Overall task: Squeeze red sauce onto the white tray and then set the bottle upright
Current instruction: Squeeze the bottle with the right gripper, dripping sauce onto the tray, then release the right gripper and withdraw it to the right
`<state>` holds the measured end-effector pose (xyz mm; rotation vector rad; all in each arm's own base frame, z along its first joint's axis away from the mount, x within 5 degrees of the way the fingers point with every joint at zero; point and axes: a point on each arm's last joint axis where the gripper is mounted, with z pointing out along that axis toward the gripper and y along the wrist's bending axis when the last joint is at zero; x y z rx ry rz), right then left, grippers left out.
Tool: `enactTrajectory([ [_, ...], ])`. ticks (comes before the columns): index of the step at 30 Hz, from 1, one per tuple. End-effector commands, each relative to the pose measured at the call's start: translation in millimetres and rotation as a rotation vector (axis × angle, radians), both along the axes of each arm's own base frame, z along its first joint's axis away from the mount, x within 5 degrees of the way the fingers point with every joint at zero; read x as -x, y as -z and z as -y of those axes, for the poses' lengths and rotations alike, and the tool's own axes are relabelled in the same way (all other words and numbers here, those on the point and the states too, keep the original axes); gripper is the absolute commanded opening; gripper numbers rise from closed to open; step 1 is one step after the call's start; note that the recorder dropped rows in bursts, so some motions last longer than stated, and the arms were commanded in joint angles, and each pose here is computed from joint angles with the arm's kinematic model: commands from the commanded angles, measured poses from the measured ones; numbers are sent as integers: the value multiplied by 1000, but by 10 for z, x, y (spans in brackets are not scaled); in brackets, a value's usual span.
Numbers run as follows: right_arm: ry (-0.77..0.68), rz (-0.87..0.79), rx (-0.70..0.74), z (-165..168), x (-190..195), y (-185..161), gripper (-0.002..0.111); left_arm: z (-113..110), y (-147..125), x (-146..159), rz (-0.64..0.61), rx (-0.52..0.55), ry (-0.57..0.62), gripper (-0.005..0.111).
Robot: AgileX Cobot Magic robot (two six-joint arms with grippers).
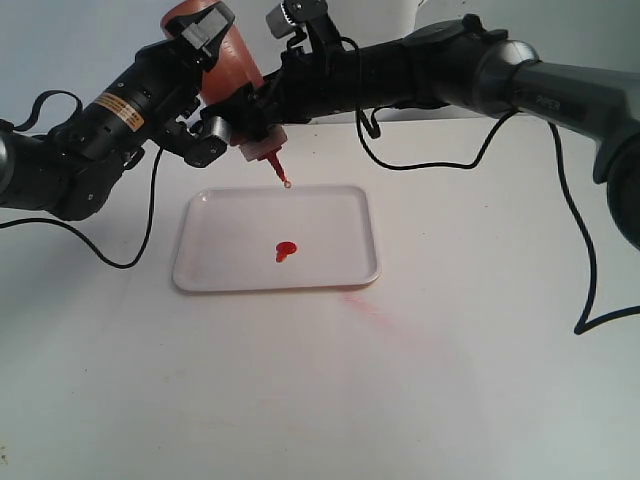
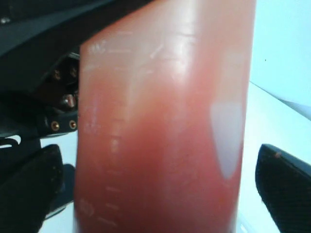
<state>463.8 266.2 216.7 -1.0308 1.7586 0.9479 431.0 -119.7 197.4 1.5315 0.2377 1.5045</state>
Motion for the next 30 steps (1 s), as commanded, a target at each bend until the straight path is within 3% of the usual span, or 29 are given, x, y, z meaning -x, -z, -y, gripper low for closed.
enactTrajectory([
  [1,-33,26,28,58,28,-115,103,1,-109,-1,40,61,-10,0],
  [9,-76,44,96,241,81,-325,95,-123,-127,-49,18,171,-133,0],
  [14,-133,4,129,443,121,-417,86,-147,-6,-29,-85,210,-147,0],
  [20,-148,-192,227,904,118,-359,49,-202,117,42,-172,349,-162,0],
  [23,-50,-263,302,1219,25,-282,23,-272,166,80,-221,529,-188,0],
  [26,23,-309,304,1500,-41,-237,0,-372,244,133,-296,811,-221,0],
  [27,45,-335,277,1580,-54,-218,0,-400,277,161,-321,909,-222,0],
  [30,68,-418,194,1715,-29,-57,0,-438,401,258,-411,1058,-189,0],
])
